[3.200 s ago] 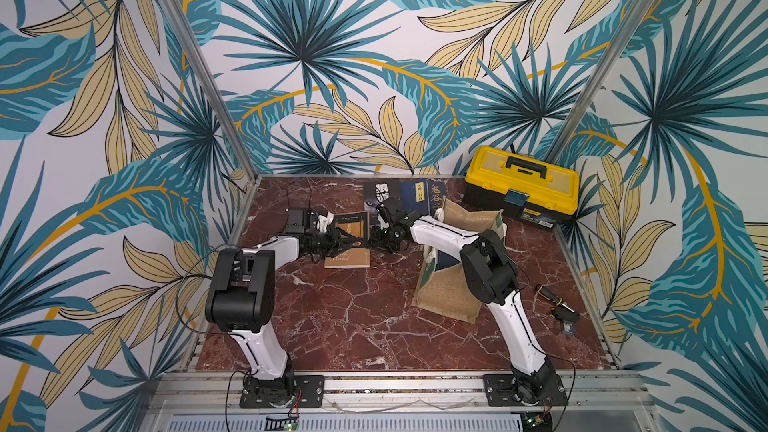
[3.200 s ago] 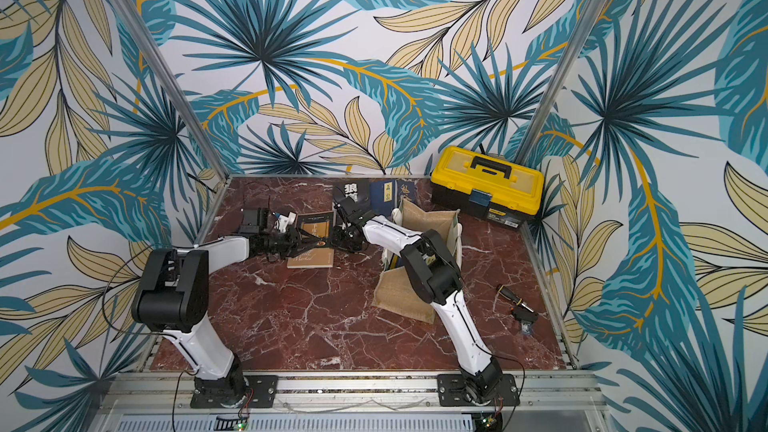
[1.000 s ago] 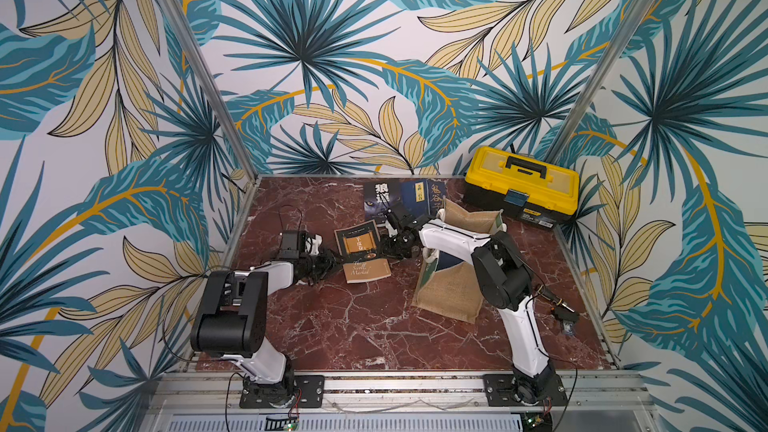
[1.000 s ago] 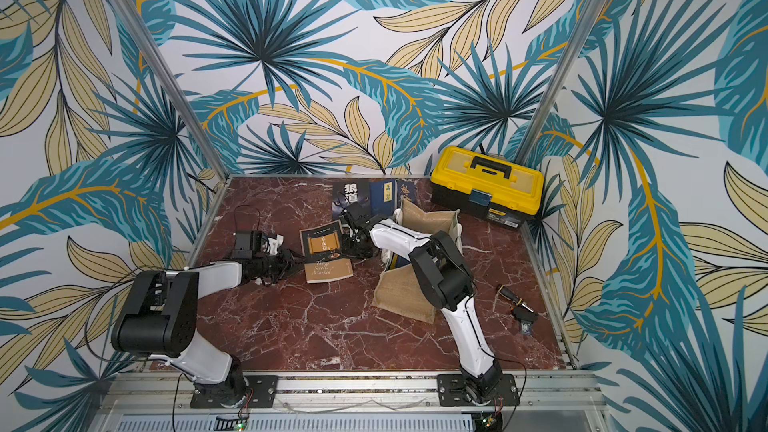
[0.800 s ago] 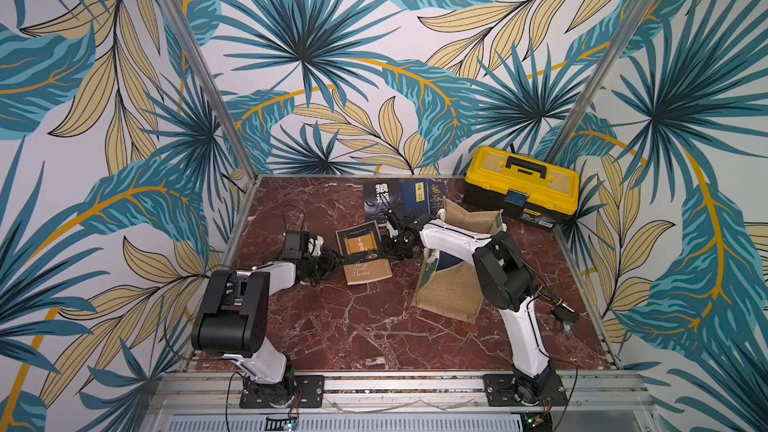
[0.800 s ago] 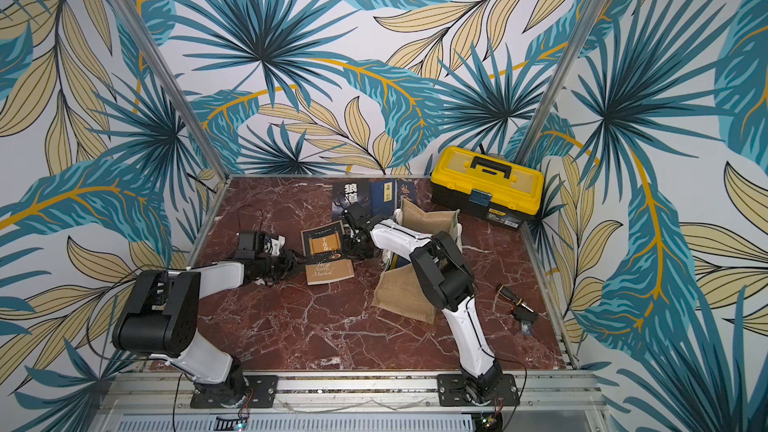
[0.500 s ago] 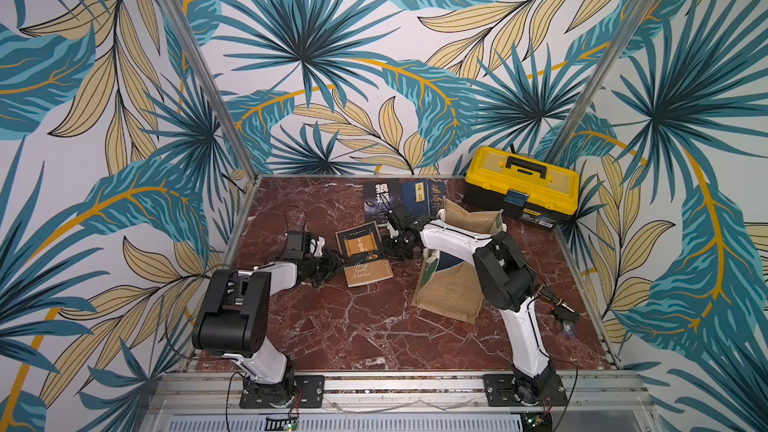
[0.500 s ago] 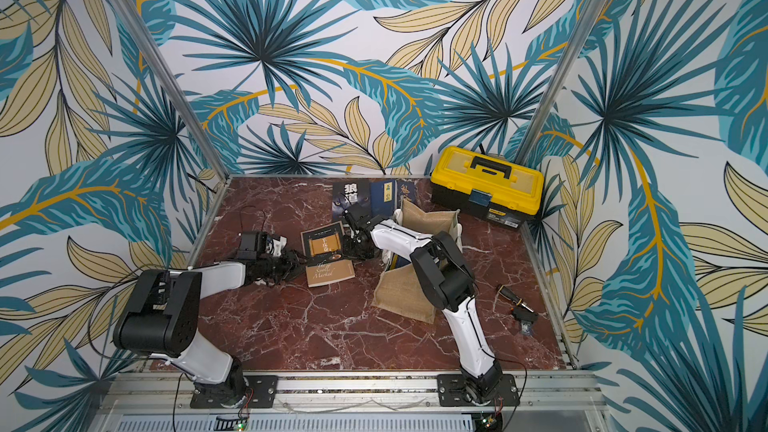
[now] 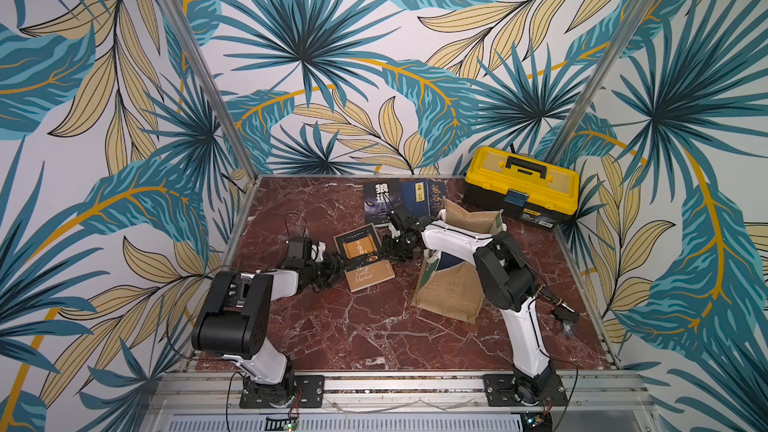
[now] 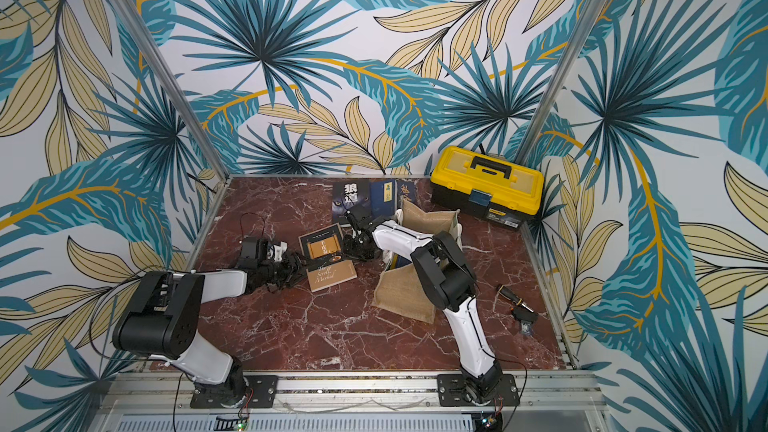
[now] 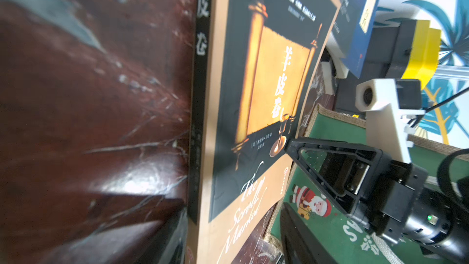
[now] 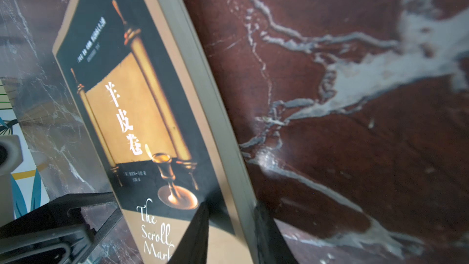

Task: Put the books into the canvas bag
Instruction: Pick up the book from the center of the board.

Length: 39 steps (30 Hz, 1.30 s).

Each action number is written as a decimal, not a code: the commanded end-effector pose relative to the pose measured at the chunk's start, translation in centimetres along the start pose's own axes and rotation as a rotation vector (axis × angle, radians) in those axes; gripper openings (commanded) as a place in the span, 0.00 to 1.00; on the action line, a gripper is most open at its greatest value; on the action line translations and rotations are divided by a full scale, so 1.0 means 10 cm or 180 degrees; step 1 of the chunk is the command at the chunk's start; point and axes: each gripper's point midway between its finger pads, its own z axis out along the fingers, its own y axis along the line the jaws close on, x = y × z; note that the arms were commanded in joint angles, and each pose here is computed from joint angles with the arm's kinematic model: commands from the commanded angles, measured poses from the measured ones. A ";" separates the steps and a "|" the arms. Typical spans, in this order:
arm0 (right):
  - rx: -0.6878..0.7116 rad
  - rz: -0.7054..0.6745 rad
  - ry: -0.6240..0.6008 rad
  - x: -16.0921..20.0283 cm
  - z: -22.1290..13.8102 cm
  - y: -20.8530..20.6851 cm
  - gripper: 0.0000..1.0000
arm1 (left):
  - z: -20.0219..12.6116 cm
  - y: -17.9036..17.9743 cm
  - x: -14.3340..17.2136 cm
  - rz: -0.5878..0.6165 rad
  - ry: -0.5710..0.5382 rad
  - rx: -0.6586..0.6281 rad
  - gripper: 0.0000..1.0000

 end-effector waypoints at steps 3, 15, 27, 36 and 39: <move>-0.0163 0.0012 0.0792 0.70 0.33 0.07 0.35 | 0.10 -0.36 0.21 0.0135 0.0293 0.0680 0.46; -0.0012 -0.0128 0.0648 0.61 0.10 0.08 0.40 | 0.00 -0.55 0.14 0.0218 0.0102 0.0750 0.09; -0.0380 -0.0857 -0.0329 0.04 -1.46 0.95 0.53 | -0.83 -1.54 0.21 0.1288 -0.0176 0.0773 0.04; -0.0940 -0.0912 -0.0931 -0.01 -2.59 1.29 0.60 | -1.58 -2.55 0.56 0.2002 -0.0159 0.1601 0.00; -0.1270 -0.0789 -0.1017 -0.01 -2.86 1.32 0.62 | -1.81 -2.78 0.72 0.2230 -0.0143 0.1837 0.00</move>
